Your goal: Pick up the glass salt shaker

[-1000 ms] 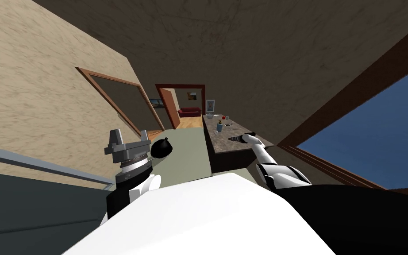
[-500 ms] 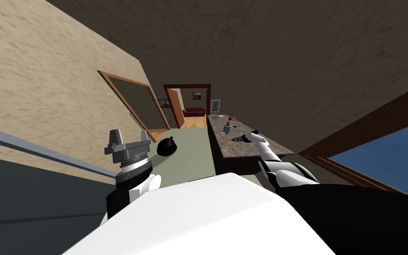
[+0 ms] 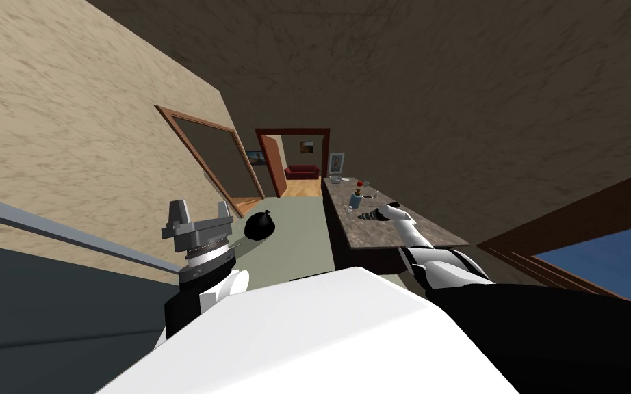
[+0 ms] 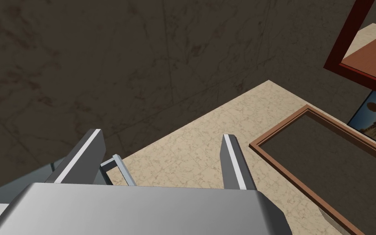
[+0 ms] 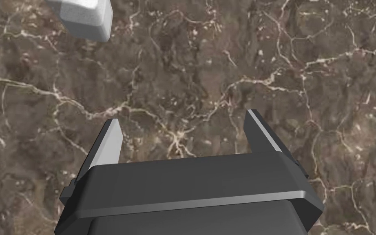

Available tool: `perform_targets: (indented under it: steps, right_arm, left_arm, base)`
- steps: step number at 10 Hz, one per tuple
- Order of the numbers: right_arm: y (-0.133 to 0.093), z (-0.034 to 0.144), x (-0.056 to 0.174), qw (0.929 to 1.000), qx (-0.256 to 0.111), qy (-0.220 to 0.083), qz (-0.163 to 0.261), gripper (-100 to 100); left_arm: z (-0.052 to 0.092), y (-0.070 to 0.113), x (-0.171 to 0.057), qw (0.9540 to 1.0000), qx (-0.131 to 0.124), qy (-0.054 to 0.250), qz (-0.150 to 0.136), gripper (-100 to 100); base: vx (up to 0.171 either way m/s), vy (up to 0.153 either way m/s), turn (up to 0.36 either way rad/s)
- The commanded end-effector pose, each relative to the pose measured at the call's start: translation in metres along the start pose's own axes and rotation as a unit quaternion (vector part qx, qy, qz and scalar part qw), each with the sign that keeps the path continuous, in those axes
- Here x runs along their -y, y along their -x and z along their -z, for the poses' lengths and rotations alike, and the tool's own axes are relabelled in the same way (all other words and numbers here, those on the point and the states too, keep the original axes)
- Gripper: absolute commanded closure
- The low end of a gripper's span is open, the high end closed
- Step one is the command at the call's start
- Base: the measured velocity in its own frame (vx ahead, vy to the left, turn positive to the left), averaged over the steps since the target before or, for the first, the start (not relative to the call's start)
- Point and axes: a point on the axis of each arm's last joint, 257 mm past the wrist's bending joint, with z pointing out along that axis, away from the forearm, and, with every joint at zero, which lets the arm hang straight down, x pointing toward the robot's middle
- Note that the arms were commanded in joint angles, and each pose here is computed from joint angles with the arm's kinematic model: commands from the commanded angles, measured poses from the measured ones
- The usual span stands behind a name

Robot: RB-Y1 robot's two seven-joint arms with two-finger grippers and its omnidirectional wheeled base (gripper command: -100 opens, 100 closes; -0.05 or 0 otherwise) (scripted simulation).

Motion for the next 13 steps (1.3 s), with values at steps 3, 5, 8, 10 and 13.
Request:
perform_targets:
  steps: [3,5,8,10,13]
  right_arm:
    - [0.000,0.000,0.000,1.0000,0.000,0.000,0.000,100]
    - [0.000,0.000,0.000,1.0000,0.000,0.000,0.000,100]
    - [-0.019,0.016,-0.011,0.9995,-0.031,0.001,-0.007,-100]
    - [-0.026,0.031,-0.023,0.9985,-0.051,0.000,-0.022,-100]
    - [-0.026,0.052,-0.042,0.9964,-0.070,-0.001,-0.047,-100]
  left_arm:
    - [0.000,0.000,0.000,1.0000,0.000,0.000,0.000,0]
    - [0.000,0.000,0.000,1.0000,0.000,0.000,0.000,0]
    - [0.000,0.000,0.000,1.0000,0.000,0.000,0.000,0]
    - [0.000,0.000,0.000,1.0000,0.000,0.000,0.000,0]
    - [0.000,0.000,0.000,1.0000,0.000,0.000,0.000,0]
  base:
    - [0.000,0.000,0.000]
    - [0.000,0.000,0.000]
    - [0.035,0.027,0.016]
    - [0.081,0.045,0.109]
    - [0.047,0.027,0.178]
